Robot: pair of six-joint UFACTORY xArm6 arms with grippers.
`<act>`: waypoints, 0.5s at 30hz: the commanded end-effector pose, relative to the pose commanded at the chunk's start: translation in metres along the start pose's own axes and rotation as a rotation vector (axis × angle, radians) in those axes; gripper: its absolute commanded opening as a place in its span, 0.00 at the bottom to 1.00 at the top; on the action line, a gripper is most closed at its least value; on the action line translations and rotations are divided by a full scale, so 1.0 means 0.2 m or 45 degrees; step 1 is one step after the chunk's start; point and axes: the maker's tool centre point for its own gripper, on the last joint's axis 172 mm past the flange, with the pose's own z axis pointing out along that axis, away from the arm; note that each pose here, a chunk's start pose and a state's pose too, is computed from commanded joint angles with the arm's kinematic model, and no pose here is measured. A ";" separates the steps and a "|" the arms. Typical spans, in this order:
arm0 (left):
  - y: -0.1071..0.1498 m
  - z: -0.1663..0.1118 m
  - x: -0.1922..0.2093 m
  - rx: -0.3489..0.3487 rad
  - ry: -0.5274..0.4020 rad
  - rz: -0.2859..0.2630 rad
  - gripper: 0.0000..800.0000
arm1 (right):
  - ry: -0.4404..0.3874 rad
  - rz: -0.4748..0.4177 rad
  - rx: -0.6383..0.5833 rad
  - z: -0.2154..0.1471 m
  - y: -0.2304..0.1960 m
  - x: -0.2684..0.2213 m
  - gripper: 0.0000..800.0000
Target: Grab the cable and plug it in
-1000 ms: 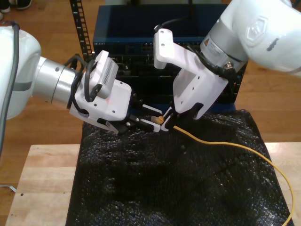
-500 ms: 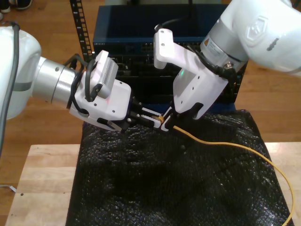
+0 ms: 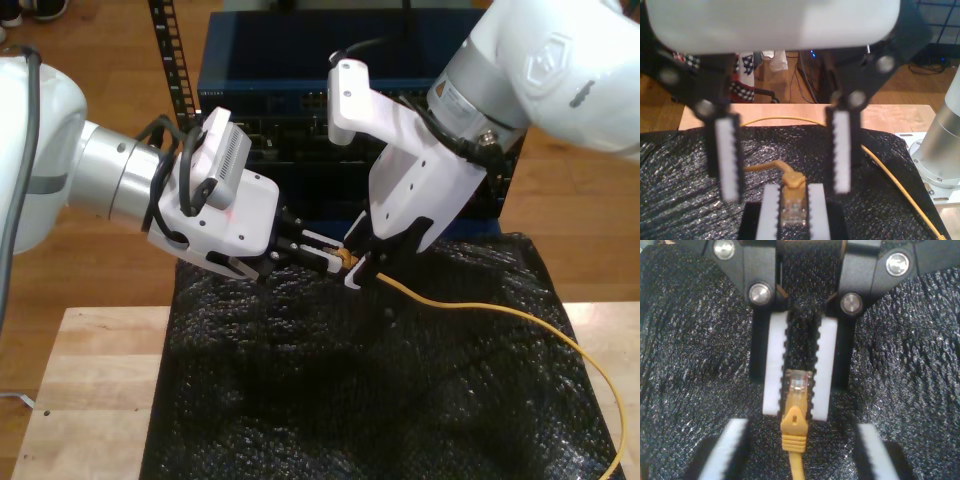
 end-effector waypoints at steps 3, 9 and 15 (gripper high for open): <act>0.00 0.00 0.00 0.003 -0.001 -0.008 0.00 | 0.017 -0.017 -0.042 -0.07 0.00 0.03 0.77; -0.01 -0.01 0.01 0.005 -0.001 -0.031 0.00 | 0.030 -0.015 -0.061 -0.11 0.02 0.04 0.95; 0.05 0.00 0.04 -0.051 0.025 -0.050 0.00 | 0.032 0.006 -0.054 -0.10 0.06 0.03 0.96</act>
